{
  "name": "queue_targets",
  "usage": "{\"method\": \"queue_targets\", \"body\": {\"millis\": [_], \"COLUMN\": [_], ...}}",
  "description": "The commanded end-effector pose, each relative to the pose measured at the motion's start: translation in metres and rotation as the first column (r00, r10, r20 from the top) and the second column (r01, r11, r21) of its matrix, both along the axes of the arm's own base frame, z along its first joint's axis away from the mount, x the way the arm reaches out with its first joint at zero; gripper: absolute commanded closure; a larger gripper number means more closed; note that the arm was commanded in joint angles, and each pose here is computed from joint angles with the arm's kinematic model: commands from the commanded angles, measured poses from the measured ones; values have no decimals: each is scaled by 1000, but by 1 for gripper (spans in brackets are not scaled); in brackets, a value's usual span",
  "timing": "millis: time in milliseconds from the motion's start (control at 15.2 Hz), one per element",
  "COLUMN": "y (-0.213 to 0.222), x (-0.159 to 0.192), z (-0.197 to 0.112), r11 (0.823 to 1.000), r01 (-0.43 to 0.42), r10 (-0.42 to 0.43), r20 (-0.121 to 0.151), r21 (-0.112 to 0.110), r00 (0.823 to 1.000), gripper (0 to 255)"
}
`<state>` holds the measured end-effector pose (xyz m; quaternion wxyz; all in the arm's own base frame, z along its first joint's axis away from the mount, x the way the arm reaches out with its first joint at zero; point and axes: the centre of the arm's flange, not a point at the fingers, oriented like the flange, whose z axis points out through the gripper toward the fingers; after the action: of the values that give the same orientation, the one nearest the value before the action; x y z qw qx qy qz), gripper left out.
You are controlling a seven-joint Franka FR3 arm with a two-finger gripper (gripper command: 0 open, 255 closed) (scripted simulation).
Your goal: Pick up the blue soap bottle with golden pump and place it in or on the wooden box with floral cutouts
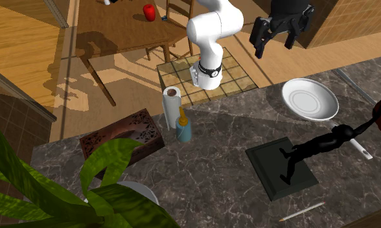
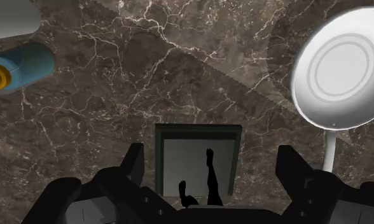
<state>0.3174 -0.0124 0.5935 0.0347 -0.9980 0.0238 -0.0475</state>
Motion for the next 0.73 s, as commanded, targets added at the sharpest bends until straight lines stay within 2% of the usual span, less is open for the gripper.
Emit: {"method": "queue_targets", "body": {"millis": [0, 660], "y": [0, -114], "x": [0, -14], "z": [0, -65], "r11": [1000, 999], "r01": [0, -38], "r10": [0, 38], "r20": [0, 15], "r21": [0, -5], "r00": [1000, 999], "gripper": [0, 0]}}
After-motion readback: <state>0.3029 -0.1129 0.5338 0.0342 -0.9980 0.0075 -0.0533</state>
